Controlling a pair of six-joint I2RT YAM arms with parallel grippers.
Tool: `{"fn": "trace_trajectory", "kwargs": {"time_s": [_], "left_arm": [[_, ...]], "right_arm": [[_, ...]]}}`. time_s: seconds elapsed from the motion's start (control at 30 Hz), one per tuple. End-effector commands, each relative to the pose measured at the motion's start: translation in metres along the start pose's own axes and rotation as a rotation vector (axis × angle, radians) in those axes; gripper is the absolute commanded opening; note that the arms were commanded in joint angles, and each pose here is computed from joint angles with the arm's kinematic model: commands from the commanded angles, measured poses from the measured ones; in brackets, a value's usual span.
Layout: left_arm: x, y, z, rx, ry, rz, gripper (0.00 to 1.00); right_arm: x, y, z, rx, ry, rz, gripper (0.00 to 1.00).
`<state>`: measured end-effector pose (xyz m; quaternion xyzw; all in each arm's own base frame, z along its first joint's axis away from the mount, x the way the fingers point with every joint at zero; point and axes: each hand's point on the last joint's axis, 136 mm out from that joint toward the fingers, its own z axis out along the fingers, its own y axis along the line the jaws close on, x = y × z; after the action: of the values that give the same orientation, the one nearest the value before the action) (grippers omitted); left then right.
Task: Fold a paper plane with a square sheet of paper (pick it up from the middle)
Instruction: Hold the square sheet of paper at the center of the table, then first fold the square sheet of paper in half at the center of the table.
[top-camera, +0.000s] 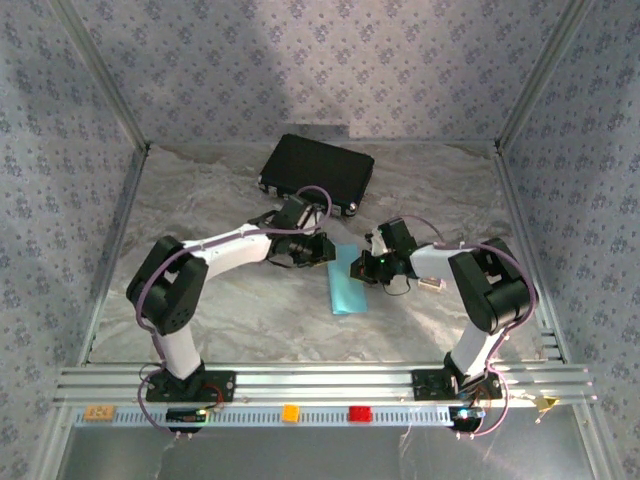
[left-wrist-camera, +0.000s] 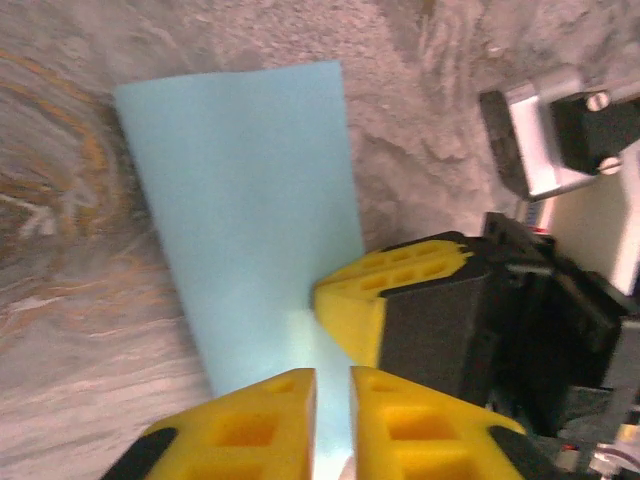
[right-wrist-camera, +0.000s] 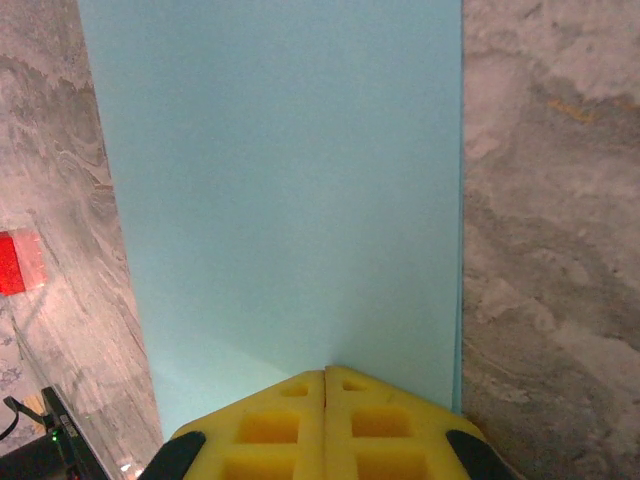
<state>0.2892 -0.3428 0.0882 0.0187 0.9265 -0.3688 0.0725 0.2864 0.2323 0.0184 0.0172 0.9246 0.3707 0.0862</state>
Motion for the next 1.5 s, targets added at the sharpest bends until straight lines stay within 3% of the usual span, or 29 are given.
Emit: {"fn": "trace_trajectory", "kwargs": {"time_s": [0.0,0.07,0.3,1.0,1.3,1.47], "left_arm": [[0.005,-0.022,0.011,0.155,0.058,-0.007,0.09],[0.006,-0.019,0.018,0.17,0.073,-0.033,0.0],[0.009,-0.009,0.031,0.173,0.088,-0.063,0.0],[0.036,0.086,0.05,-0.087,0.117,-0.106,0.0],[0.005,0.031,0.031,0.038,0.07,-0.04,0.0],[-0.002,0.029,0.037,0.08,0.082,-0.044,0.0]], "right_arm": [[0.025,-0.034,0.005,0.115,0.075,0.066,0.0],[0.025,-0.036,0.004,0.123,0.072,0.07,0.0],[0.027,-0.039,0.004,0.129,0.07,0.079,0.0],[0.031,-0.047,0.005,0.149,0.063,0.114,0.0],[0.03,-0.045,0.004,0.148,0.061,0.11,0.0],[0.028,-0.044,0.004,0.146,0.055,0.114,0.0]]}}
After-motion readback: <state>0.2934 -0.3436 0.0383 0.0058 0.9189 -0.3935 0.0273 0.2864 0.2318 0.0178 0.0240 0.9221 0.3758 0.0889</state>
